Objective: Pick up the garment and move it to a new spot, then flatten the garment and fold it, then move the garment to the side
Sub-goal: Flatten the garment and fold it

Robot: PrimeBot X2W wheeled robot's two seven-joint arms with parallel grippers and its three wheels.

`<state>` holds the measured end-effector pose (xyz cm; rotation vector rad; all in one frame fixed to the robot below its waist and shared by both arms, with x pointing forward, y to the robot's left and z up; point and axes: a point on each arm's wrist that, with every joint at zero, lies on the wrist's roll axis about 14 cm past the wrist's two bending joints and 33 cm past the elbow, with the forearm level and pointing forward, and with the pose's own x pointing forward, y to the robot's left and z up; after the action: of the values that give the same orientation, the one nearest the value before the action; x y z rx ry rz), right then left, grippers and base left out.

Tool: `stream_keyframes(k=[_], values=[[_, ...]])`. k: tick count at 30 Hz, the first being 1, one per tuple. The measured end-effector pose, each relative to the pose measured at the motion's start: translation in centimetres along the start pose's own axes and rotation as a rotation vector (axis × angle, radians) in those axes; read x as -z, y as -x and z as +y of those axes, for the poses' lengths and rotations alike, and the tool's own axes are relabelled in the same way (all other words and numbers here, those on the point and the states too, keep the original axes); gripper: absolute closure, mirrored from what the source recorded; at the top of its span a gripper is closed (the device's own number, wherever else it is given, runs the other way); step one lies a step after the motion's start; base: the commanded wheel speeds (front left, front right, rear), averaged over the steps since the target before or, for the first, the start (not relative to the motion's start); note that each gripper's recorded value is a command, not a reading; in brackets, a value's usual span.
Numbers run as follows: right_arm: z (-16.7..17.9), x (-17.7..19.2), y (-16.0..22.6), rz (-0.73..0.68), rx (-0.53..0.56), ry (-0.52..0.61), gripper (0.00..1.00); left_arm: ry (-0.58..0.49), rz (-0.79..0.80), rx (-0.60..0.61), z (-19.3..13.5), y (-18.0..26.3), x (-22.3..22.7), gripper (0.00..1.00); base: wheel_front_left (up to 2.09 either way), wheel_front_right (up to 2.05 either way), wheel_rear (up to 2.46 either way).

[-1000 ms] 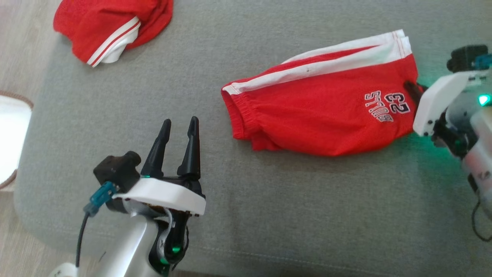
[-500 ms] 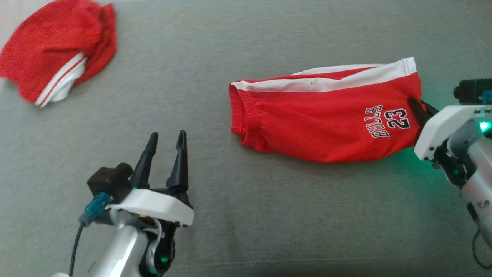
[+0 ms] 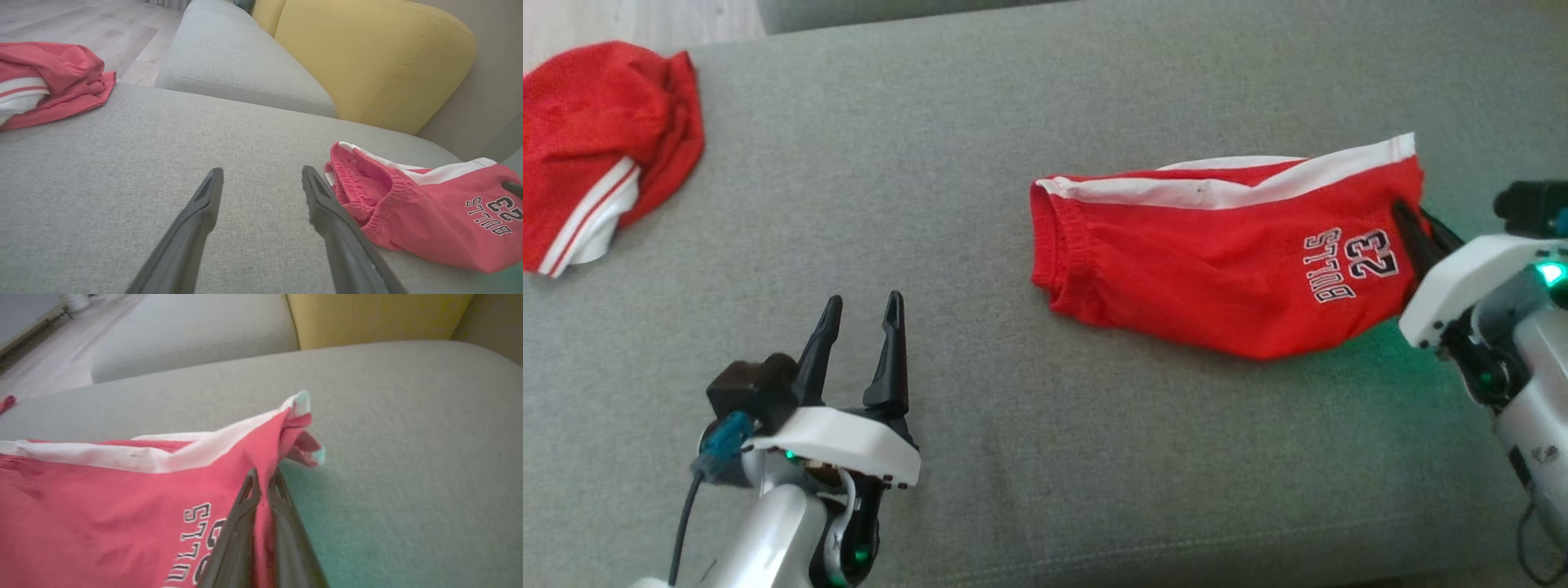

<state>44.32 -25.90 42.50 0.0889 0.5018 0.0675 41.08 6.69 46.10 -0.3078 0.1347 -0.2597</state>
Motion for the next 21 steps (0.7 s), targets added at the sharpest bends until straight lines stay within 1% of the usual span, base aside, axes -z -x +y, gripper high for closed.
stream_keyframes(k=[4, 8, 13, 16, 19, 21], values=[[2.9, -2.7, 0.2, -0.088, -0.082, 0.024, 1.00, -0.008, -0.014, -0.021, 0.6, 0.6, -0.6, 0.00, 0.00, 0.00, 0.00], [7.1, -4.2, 0.7, -0.131, -0.191, 0.053, 1.00, -0.001, -0.020, -0.058, 1.5, 1.8, -0.8, 0.00, 0.00, 0.00, 0.00], [13.5, -4.7, 1.1, -0.141, -0.335, 0.044, 1.00, 0.001, -0.030, -0.100, 2.6, 3.1, -1.1, 0.00, 0.00, 0.00, 0.00], [17.0, -4.7, 1.0, -0.135, -0.404, 0.030, 1.00, 0.004, -0.039, -0.119, 3.1, 3.5, -1.3, 0.00, 0.00, 0.00, 0.00], [19.6, -4.2, 0.7, -0.115, -0.449, 0.014, 1.00, 0.009, -0.043, -0.131, 3.5, 3.8, -1.4, 0.00, 0.00, 0.00, 0.00], [20.6, -3.4, 0.2, -0.089, -0.459, 0.007, 1.00, 0.014, -0.044, -0.143, 3.7, 4.1, -1.4, 0.00, 0.00, 0.00, 0.00]])
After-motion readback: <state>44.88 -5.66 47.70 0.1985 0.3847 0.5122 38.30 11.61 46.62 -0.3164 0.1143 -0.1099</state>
